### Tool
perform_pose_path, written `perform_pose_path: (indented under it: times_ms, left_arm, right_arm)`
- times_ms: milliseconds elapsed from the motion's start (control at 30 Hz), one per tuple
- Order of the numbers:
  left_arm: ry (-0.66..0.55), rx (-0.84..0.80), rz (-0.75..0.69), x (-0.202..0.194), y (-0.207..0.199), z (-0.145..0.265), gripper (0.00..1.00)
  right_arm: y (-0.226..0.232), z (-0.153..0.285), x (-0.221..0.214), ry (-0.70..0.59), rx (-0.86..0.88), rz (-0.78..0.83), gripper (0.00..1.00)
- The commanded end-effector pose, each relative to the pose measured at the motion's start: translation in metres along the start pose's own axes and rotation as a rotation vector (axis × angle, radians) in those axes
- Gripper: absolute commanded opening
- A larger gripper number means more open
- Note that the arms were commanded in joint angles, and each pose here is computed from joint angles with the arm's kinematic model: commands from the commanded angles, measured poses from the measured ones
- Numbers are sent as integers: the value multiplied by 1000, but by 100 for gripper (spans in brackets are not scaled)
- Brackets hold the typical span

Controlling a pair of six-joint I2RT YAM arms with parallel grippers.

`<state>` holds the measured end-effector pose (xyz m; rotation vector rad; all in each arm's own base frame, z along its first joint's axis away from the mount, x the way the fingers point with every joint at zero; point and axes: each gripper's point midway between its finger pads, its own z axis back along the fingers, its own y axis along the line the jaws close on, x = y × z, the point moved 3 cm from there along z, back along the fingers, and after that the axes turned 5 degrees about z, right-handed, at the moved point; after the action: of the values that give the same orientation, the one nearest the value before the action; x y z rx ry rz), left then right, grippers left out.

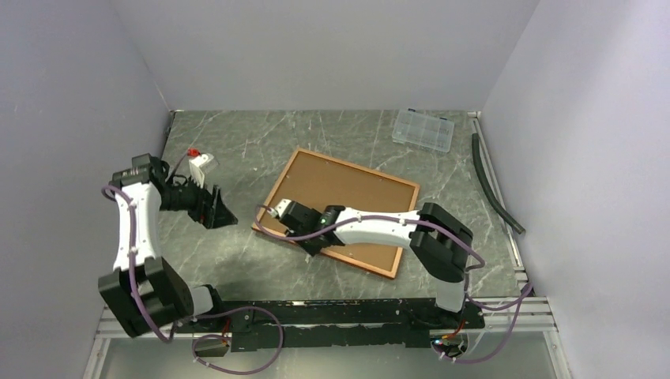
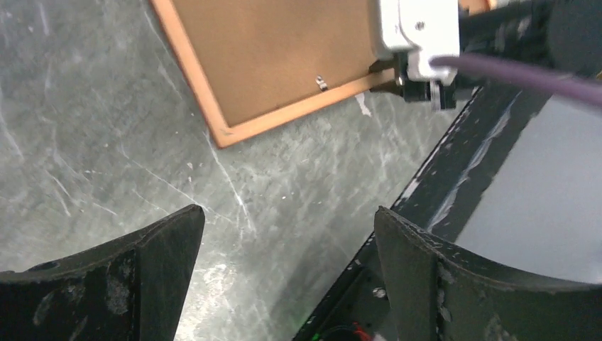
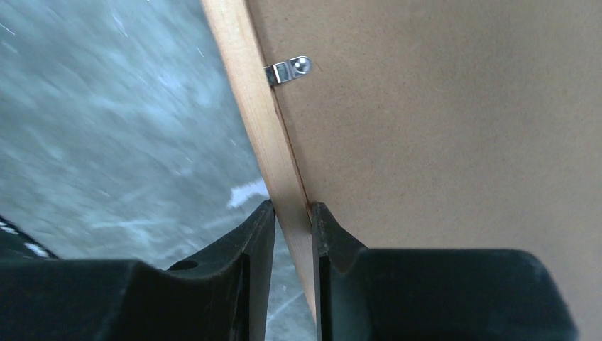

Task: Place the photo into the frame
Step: Turn over the photo frame at the center of the board.

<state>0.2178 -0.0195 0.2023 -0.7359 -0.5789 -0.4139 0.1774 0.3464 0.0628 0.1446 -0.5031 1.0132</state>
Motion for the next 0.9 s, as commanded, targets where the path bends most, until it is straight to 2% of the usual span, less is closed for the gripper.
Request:
perform_pose_path:
  times_ms: [0, 200, 400, 500, 733, 867]
  left_arm:
    - [-68, 47, -381, -4, -2, 1, 95]
    - [-82, 211, -745, -15, 12, 0, 94]
    - [-203, 385, -1197, 0, 6, 4, 95]
    - [-242, 415, -1386, 3, 4, -1, 95]
    - [-206, 329, -1631, -7, -2, -15, 95]
    - [-223, 335, -1752, 2, -3, -17, 95]
  right_arm:
    - [3, 38, 68, -128, 33, -71, 0]
    - [13, 61, 93, -143, 114, -104, 0]
    - [21, 82, 110, -167, 179, -138, 0]
    - [26, 90, 114, -162, 221, -141, 0]
    - [35, 109, 121, -167, 301, -157, 0]
    - [37, 117, 125, -176, 329, -164, 0]
